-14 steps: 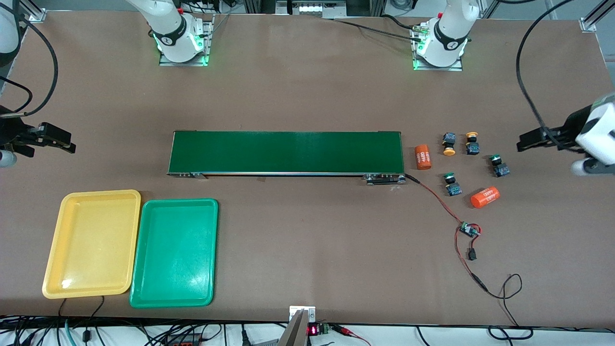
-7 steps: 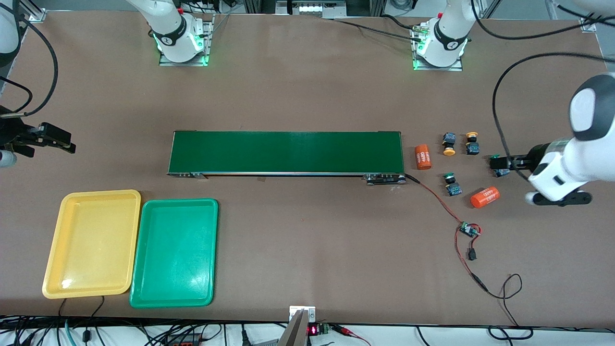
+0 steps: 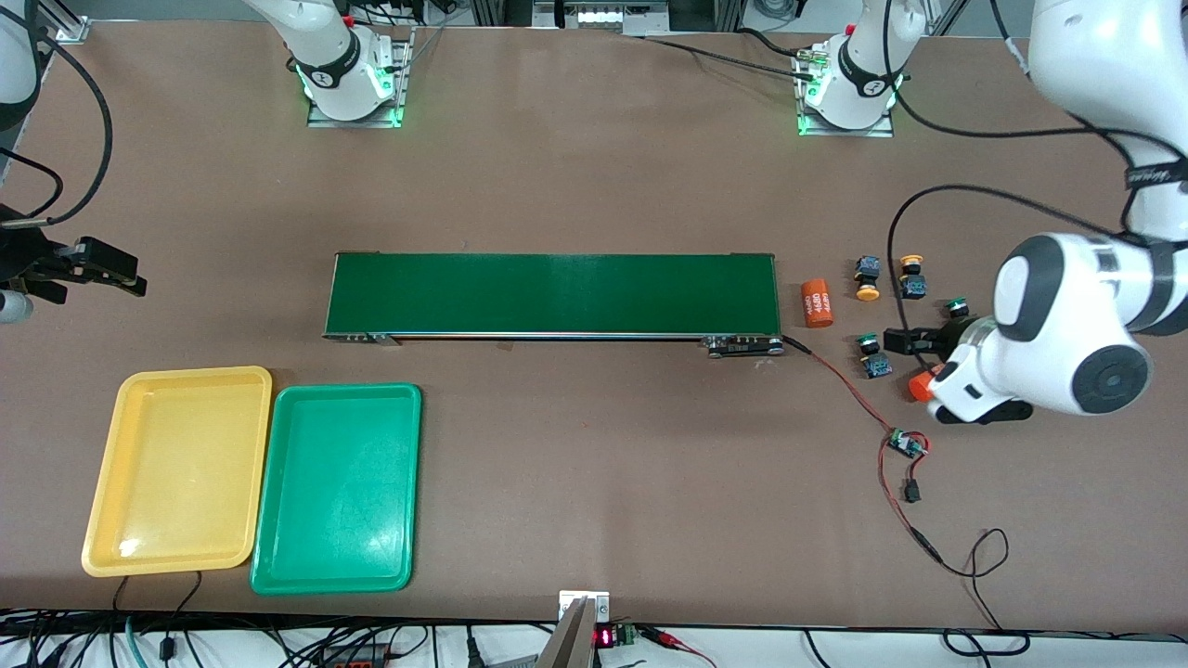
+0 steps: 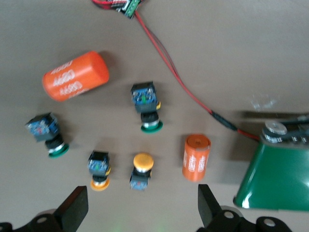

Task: Sort buttons by color to trays
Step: 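Lower the left gripper and grasp the green-based push button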

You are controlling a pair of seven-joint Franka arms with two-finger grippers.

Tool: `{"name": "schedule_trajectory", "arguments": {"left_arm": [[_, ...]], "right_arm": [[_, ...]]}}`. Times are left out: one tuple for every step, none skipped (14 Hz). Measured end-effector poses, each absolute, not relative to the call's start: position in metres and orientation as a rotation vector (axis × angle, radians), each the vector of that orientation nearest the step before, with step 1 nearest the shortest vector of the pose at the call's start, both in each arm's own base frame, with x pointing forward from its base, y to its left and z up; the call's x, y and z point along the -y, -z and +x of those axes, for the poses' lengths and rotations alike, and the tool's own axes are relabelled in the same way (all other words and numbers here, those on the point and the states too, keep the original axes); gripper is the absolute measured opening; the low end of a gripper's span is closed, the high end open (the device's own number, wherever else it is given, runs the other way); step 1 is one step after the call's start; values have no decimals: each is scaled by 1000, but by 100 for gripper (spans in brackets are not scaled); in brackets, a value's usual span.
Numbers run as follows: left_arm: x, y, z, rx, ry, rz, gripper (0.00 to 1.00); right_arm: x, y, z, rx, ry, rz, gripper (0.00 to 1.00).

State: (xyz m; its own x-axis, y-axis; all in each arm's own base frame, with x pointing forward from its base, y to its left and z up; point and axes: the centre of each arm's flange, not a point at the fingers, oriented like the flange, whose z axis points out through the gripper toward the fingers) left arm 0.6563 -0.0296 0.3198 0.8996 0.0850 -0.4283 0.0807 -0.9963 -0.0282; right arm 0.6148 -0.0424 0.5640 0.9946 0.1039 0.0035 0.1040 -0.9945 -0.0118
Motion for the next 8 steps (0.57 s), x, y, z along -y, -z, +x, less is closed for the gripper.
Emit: {"name": "schedule_trajectory", "arguments": {"left_arm": [[28,-306,659,140,-680,-3056,100],[26,-291,659,147,-670,-3060,100],[25,-275,658,153,-660,-3063,100],[23,-261,656,157,-656,-3063,100],[22,-249,653,161,-656,-3063,100],[22,-241,650,164,-653,-3064,100],[21,-234,648,166,-645,-3066,100],[21,-224,645,167,-627,-3070,100]], "right_arm": [[42,-564,615,163,4,-3125,100],[42,-564,615,163,4,-3125,100],[42,-564,615,163,4,-3125,100],[42,-564,615,163,4,-3125,100],[42,-564,615,163,4,-3125,100],[42,-564,615,163,4,-3125,100],[42,-564,615,163,4,-3125,100],[42,-564,615,163,4,-3125,100]]}}
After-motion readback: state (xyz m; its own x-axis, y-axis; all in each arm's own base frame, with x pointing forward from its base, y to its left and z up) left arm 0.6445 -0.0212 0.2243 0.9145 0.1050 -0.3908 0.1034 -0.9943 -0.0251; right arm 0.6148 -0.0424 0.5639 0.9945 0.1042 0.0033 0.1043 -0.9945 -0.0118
